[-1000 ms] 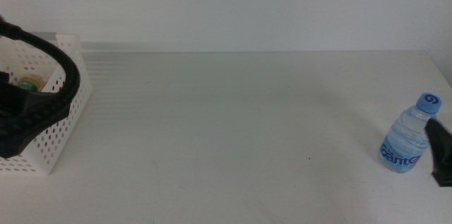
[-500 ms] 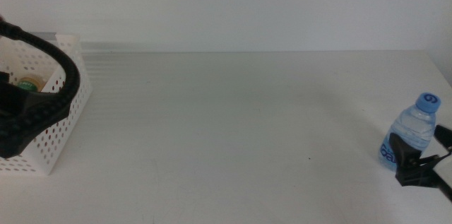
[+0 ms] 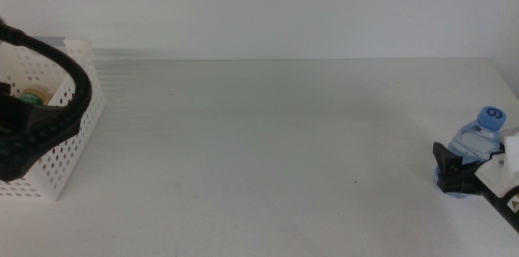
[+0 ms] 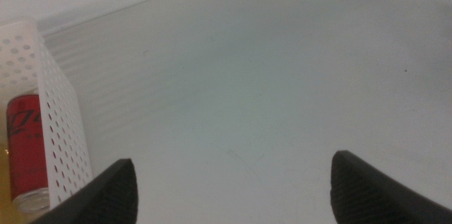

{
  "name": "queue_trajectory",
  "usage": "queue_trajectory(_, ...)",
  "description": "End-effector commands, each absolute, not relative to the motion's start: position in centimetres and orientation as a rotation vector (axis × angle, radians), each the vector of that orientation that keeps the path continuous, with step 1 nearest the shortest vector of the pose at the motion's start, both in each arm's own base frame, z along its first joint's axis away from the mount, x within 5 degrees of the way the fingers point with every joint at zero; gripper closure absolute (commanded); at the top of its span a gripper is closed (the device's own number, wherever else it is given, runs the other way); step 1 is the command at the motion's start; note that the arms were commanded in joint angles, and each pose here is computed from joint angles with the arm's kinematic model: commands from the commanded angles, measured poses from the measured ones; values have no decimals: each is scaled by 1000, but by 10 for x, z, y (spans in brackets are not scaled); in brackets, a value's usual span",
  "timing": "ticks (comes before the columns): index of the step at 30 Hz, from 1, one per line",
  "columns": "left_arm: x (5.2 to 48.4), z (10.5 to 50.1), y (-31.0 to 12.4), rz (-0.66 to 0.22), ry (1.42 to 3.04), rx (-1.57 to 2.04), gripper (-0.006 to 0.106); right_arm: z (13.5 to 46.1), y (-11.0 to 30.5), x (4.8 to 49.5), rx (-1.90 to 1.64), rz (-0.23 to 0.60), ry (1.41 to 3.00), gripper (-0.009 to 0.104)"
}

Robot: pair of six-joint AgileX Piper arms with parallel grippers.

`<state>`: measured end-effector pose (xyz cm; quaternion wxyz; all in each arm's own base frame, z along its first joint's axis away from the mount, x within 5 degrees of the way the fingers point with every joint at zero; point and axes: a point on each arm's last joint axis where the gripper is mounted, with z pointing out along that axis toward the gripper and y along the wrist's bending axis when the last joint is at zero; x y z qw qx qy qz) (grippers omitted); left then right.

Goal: Use arms to grab the bottles and put them into the dustbin to the left of the table.

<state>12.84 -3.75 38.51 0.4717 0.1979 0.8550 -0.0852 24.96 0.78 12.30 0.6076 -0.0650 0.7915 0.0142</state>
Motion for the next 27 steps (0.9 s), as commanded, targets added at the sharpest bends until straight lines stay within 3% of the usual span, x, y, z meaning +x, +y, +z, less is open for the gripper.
queue_trajectory(1, 129, 399, -39, -235, 2006, 449, 10, 153, 8, 258, -155, 23, 1566, 13)
queue_trajectory(5, 129, 399, -39, -235, 2006, 449, 10, 155, 8, 261, -155, 21, 1555, 16)
queue_trajectory(7, 129, 399, -39, -235, 2006, 449, 10, 155, 8, 261, -154, 22, 1563, 25)
queue_trajectory(12, 129, 399, -39, -235, 2006, 449, 10, 160, 22, 258, -210, 218, 1546, 96)
queue_trajectory(20, 129, 399, -39, -235, 2006, 449, 10, 187, 50, 272, -423, 429, 1485, 95)
queue_trajectory(27, 129, 399, -39, -235, 2006, 449, 10, 221, 99, 307, -569, 570, 1473, 95)
